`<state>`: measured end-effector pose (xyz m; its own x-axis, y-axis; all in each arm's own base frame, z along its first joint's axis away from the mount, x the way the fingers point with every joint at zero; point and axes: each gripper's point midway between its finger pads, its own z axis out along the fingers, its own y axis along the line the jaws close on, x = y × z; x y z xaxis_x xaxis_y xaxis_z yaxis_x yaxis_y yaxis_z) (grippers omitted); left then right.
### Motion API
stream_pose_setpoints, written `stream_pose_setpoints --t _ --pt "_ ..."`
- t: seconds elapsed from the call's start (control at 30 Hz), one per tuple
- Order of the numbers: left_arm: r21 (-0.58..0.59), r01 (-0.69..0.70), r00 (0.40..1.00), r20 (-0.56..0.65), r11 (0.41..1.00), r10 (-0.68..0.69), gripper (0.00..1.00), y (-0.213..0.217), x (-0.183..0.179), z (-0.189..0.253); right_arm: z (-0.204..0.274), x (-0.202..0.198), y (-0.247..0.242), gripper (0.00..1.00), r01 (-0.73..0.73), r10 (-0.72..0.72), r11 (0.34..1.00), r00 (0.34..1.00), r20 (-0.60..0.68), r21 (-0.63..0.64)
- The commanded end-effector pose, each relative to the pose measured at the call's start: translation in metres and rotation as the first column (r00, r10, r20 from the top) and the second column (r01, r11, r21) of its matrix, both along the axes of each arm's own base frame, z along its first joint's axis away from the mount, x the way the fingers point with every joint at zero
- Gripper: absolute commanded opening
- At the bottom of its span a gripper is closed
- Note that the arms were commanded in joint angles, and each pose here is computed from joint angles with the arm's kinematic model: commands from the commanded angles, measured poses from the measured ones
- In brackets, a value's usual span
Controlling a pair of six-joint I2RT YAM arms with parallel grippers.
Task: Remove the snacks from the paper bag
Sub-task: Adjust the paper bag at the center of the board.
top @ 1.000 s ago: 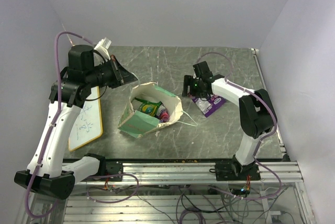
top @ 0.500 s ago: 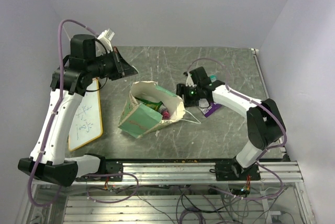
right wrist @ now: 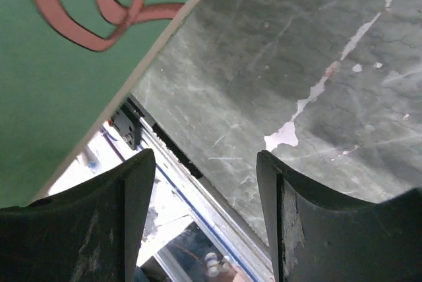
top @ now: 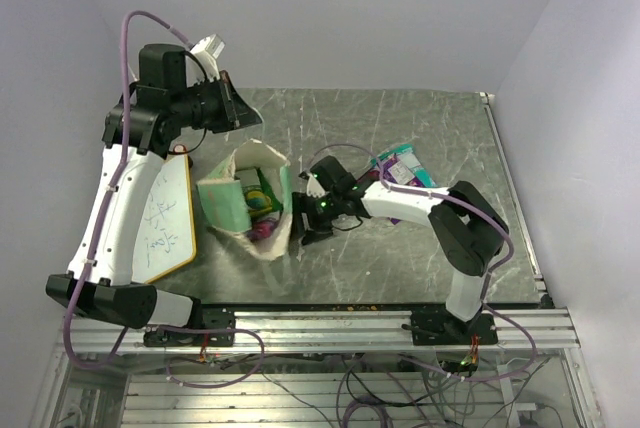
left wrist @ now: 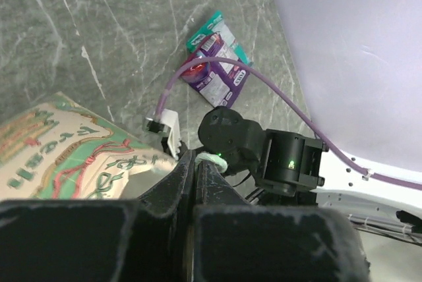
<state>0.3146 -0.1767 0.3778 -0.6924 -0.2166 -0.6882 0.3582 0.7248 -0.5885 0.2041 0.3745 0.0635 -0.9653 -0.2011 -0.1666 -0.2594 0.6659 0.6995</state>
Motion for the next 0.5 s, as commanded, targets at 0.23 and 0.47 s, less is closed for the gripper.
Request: stream_pose_setpoints --t 0.23,0.47 --pt "-0.278 0.019 1.000 -0.004 0.960 -0.022 0.07 -0.015 -0.057 -0.009 0.030 0.047 -0.087 0.65 0.104 0.000 0.948 0.945 0.327 -0.301" --pt "-0.338 -0.016 1.000 -0.007 0.941 0.014 0.07 -0.034 -0.062 -0.012 0.120 0.059 -0.094 0.66 0.104 0.026 0.973 0.834 0.551 -0.205"
